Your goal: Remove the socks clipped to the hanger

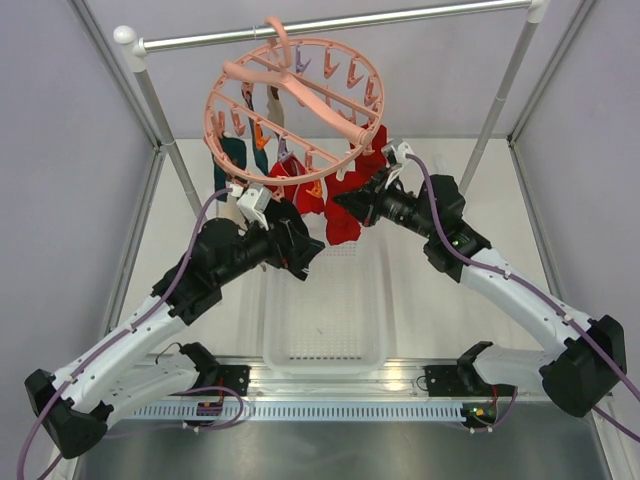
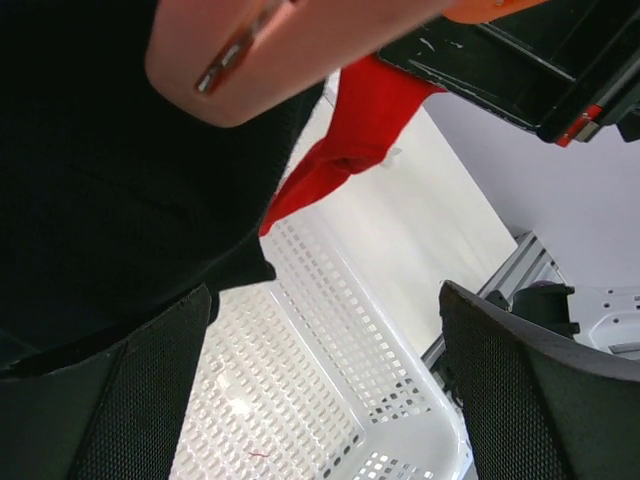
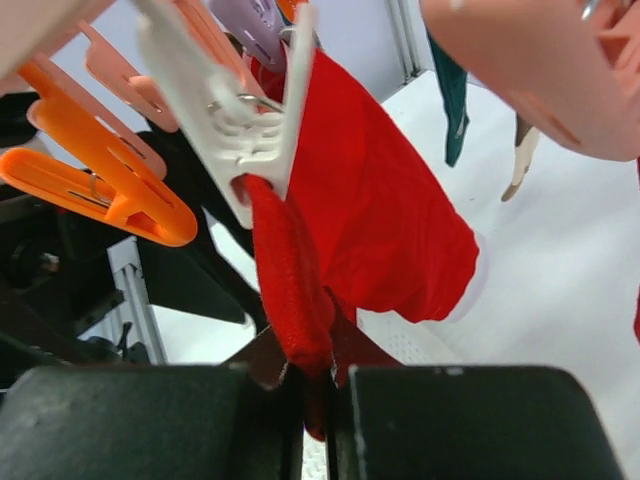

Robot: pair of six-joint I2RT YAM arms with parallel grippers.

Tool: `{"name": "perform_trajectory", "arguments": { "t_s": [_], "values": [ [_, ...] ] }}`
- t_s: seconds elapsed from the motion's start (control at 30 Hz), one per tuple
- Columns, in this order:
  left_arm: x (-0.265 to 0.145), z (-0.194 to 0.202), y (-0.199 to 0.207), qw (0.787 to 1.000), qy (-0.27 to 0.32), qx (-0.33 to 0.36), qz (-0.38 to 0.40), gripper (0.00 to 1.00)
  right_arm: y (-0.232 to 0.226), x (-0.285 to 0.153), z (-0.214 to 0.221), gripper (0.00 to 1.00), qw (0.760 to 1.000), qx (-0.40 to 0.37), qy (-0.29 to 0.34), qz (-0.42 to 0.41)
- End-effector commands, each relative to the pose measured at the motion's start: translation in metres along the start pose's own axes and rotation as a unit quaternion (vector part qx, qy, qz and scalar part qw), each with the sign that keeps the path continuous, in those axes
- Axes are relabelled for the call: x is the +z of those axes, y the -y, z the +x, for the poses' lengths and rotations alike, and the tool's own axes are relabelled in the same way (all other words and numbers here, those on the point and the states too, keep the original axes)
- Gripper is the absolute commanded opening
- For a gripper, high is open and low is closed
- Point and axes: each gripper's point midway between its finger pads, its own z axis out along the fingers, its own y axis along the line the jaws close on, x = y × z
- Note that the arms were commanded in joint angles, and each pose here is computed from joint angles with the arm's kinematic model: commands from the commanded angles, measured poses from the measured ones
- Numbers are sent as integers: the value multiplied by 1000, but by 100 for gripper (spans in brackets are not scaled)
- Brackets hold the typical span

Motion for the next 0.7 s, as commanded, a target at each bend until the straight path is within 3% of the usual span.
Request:
{"name": "perform_trajectory", "arguments": {
  "t_s": [0.0, 0.67],
  "values": [
    [9, -18, 18, 998, 43, -14, 43, 97, -30, -9, -31, 7, 999, 14, 21, -42],
    [23, -11, 38, 992, 67, 12, 108, 95, -81, -23, -47, 6, 984, 106, -1, -145]
  ]
}}
